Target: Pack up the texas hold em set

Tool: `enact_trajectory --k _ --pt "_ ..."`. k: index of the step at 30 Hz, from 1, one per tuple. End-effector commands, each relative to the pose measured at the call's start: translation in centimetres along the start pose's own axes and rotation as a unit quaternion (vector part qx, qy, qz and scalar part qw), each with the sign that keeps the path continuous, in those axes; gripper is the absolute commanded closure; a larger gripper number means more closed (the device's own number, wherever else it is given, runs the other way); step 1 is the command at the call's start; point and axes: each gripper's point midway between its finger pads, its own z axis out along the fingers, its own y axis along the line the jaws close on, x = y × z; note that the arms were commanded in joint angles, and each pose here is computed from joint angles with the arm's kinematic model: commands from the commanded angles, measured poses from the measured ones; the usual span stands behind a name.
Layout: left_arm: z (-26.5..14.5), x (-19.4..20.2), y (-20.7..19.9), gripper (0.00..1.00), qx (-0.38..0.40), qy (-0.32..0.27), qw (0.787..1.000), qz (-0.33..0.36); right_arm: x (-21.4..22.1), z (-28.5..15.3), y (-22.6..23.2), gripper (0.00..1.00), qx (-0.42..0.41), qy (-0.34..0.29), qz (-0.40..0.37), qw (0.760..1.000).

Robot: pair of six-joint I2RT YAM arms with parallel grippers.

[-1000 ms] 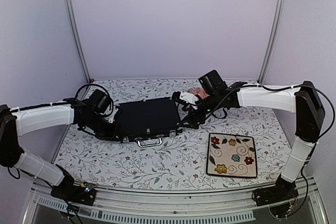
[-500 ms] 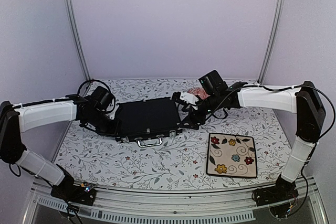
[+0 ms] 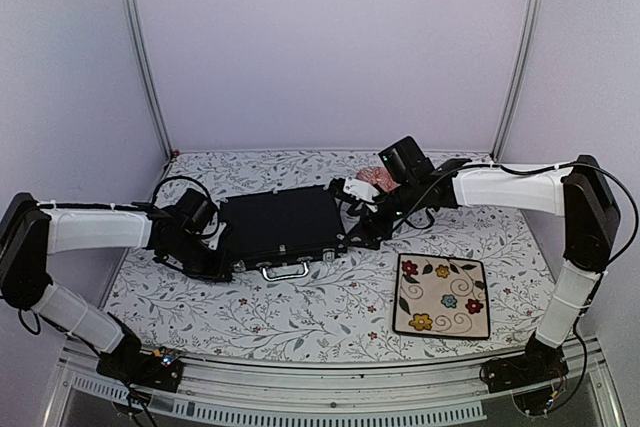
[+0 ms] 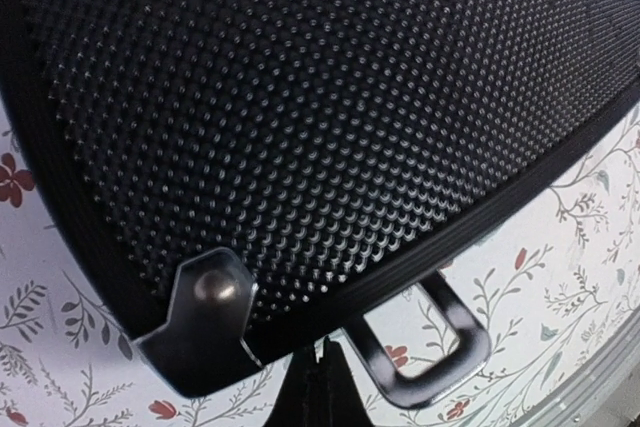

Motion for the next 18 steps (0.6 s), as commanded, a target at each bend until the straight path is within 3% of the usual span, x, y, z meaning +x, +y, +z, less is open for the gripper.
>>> enact_trajectory --k 1,7,12,18 --pt "0.8 -1.2 -0.7 1.00 0.021 -0.031 0.999 -0.008 0.2 -0.1 0.2 0.15 -0.002 0.000 0.004 1.000" --pt "-0.5 -0.5 -0.6 1.00 0.003 0.000 0.999 -0.032 0.4 -0.2 0.4 0.15 -0.001 0.003 0.003 1.000" --pt "-3.1 -1.5 -0.5 1.00 -0.018 -0.011 0.999 -0.041 0.5 -0.1 0.5 0.15 -0.005 0.002 0.001 1.000" --pt "-3.0 -3.3 -1.8 1.00 -0.001 -0.013 0.999 -0.037 0.5 -0.3 0.7 0.15 -0.008 0.001 0.000 1.000"
